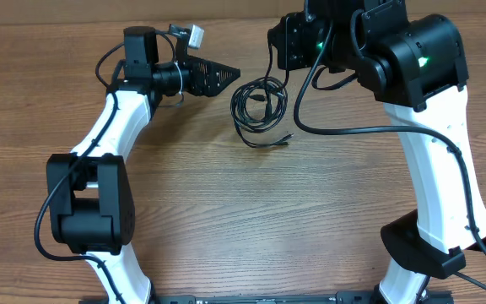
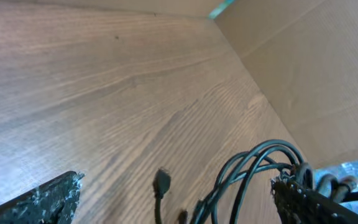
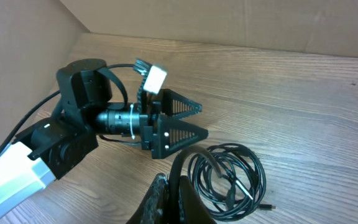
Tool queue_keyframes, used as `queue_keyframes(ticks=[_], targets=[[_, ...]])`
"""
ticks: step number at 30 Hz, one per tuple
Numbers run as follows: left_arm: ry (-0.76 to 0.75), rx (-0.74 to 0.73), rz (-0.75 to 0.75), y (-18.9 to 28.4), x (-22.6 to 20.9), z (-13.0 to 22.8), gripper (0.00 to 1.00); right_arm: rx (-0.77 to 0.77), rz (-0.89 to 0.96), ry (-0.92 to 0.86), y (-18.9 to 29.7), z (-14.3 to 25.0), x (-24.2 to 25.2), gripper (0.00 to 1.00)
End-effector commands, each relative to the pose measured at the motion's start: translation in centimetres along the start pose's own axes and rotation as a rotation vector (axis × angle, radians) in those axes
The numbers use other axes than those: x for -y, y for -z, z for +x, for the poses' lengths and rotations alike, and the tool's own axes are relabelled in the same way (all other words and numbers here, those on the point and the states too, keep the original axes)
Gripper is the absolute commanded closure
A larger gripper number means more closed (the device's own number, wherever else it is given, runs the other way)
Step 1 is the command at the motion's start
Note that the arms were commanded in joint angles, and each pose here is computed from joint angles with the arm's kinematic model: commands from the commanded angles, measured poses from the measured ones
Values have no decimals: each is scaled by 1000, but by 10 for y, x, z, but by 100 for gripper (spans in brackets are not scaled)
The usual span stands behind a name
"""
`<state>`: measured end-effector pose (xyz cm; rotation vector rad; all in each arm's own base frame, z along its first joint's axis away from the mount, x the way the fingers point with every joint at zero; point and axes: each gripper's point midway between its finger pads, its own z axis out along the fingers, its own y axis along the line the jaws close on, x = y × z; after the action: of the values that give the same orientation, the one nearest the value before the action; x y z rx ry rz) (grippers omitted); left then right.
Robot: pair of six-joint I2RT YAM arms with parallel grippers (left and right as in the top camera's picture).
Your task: Untangle cables
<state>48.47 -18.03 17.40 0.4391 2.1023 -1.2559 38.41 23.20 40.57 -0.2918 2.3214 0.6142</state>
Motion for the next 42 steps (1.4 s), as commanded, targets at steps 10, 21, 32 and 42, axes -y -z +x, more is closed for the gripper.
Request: queue_keyframes(ticks=[10,21,32,42], targets=[[-19,-15,176,12,37,-11,0,98,90,6,26,-16,11,96],[-95,-135,-300,53,25,-25,0,143,245,-76,36,-28,62,96],[-184,-297,-344,16,50,14,1,148,268,-97,40,-30,76,96],[-167,-308,-287,-47,40,30,0,119,204,-97,36,-25,65,96]])
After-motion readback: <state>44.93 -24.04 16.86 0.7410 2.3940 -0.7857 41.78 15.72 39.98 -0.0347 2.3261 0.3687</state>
